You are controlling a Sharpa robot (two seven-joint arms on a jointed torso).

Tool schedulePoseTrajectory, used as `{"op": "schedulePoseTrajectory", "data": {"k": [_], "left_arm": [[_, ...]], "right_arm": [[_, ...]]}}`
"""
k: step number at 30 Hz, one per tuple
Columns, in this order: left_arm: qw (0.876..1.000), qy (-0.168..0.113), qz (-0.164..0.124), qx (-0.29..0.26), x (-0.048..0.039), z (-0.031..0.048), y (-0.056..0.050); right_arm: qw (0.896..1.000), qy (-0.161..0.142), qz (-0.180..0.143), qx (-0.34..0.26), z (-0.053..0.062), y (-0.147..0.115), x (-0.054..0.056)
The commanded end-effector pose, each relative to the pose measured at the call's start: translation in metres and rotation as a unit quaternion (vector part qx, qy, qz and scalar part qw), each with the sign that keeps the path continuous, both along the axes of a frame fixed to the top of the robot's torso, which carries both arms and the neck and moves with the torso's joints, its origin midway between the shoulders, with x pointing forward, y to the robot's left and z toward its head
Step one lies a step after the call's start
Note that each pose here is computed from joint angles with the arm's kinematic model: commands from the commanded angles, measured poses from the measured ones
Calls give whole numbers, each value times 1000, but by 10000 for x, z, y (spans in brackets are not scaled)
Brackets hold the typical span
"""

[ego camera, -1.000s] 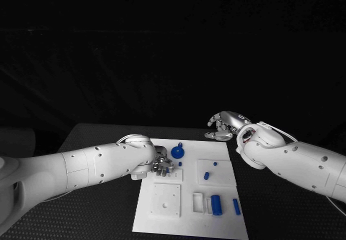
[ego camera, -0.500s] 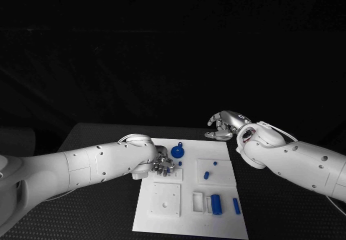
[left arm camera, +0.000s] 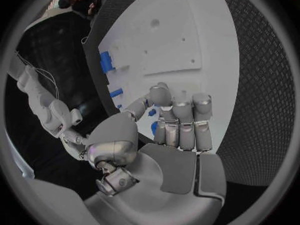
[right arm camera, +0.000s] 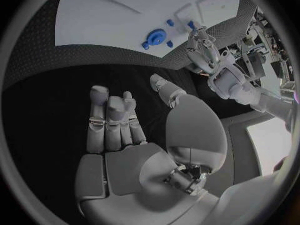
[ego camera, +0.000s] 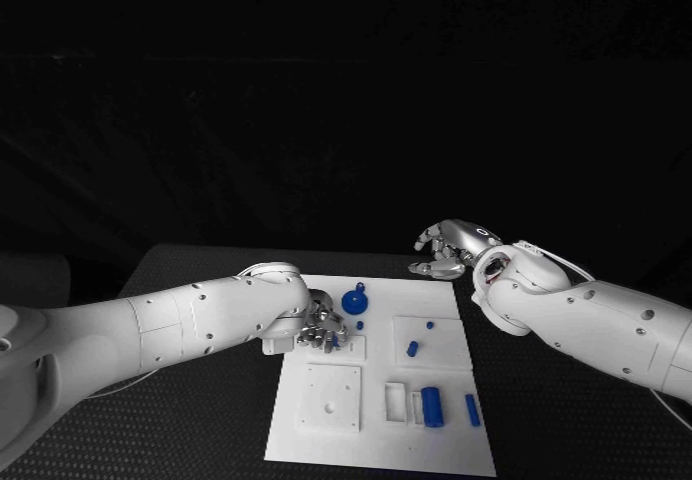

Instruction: Assemble the parts on the task board

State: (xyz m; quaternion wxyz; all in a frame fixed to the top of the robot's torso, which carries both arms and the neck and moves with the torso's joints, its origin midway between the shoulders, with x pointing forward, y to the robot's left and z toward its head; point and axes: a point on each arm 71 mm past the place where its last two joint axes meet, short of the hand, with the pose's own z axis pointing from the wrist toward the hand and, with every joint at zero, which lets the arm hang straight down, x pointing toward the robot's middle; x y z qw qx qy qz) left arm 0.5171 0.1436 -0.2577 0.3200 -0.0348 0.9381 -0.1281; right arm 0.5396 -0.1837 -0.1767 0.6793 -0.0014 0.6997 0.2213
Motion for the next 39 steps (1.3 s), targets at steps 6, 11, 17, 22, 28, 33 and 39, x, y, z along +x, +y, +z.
{"op": "schedulePoseTrajectory", "data": {"k": [6,11,17,22,28,33,39], "left_arm": [[999,34,4,-8,92,72,-35],[999,41,0,-6,99,74,-57],[998,54,-9,-2,96,70,-95],[998,57,-10,0,104,64,-110],[999,46,-3,-2,148,87,-152],[999,48,-6,1,154,84,-158],[999,49,-6,9,153,53,-129]], "right_arm": [[1000,3,6,-3,-9,24,2],[1000,4,5,-3,-11,18,5],[1000,4,5,-3,-12,24,6],[1000,4,5,-3,-12,24,5],[1000,4,5,-3,-11,28,5],[1000,4,5,-3,-12,26,5],[1000,4,5,-3,-11,27,4]]}}
